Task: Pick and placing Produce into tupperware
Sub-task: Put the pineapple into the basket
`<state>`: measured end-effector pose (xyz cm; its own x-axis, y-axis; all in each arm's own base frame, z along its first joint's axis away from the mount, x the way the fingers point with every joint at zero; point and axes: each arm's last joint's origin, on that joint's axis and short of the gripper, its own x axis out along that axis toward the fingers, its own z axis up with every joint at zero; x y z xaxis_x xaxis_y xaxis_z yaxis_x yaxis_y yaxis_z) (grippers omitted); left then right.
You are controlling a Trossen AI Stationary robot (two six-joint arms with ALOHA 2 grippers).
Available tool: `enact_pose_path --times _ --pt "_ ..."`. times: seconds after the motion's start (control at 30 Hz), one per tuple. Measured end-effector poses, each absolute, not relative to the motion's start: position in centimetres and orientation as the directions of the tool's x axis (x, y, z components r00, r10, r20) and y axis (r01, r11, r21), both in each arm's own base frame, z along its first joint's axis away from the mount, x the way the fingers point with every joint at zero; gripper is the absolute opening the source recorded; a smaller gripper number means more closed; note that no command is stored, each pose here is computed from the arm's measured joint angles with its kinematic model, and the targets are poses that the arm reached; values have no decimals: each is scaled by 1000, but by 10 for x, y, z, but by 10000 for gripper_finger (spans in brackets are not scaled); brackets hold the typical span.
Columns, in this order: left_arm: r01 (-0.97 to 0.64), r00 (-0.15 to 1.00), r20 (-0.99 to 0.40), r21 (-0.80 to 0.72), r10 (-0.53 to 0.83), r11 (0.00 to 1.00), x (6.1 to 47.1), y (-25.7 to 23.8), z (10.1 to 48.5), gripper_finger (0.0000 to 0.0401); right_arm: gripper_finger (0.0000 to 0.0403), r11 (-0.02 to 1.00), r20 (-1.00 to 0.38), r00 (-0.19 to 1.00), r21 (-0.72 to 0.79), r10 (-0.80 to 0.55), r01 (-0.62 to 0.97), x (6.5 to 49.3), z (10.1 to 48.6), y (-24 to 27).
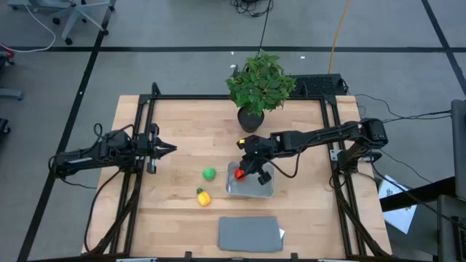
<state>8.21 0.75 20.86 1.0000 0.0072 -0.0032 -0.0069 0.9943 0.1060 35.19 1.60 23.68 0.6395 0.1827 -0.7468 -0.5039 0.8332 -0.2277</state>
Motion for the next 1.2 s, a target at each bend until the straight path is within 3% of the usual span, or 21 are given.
enact_pose_path --times 0.23,0.5,0.67,0.93,1.2 --pt "-7 1000 -3 106 8 994 82 8 209 33 1 850 -729 658 -213 190 -481 349 245 15" --pt "-7 1000 -3 106 8 994 82 8 209 33 0 921 -576 795 -177 190 -347 326 298 -5" --pt "-8 1000 -3 106 8 994 82 8 209 33 0 959 -458 875 -143 156 -245 298 337 -23" --pt "-7 1000 -6 106 8 994 82 8 208 33 0 971 -264 943 -67 204 -229 241 386 -33" --pt "-7 1000 -7 106 8 994 82 8 208 33 0 983 -52 982 -8 181 -182 186 379 -25"
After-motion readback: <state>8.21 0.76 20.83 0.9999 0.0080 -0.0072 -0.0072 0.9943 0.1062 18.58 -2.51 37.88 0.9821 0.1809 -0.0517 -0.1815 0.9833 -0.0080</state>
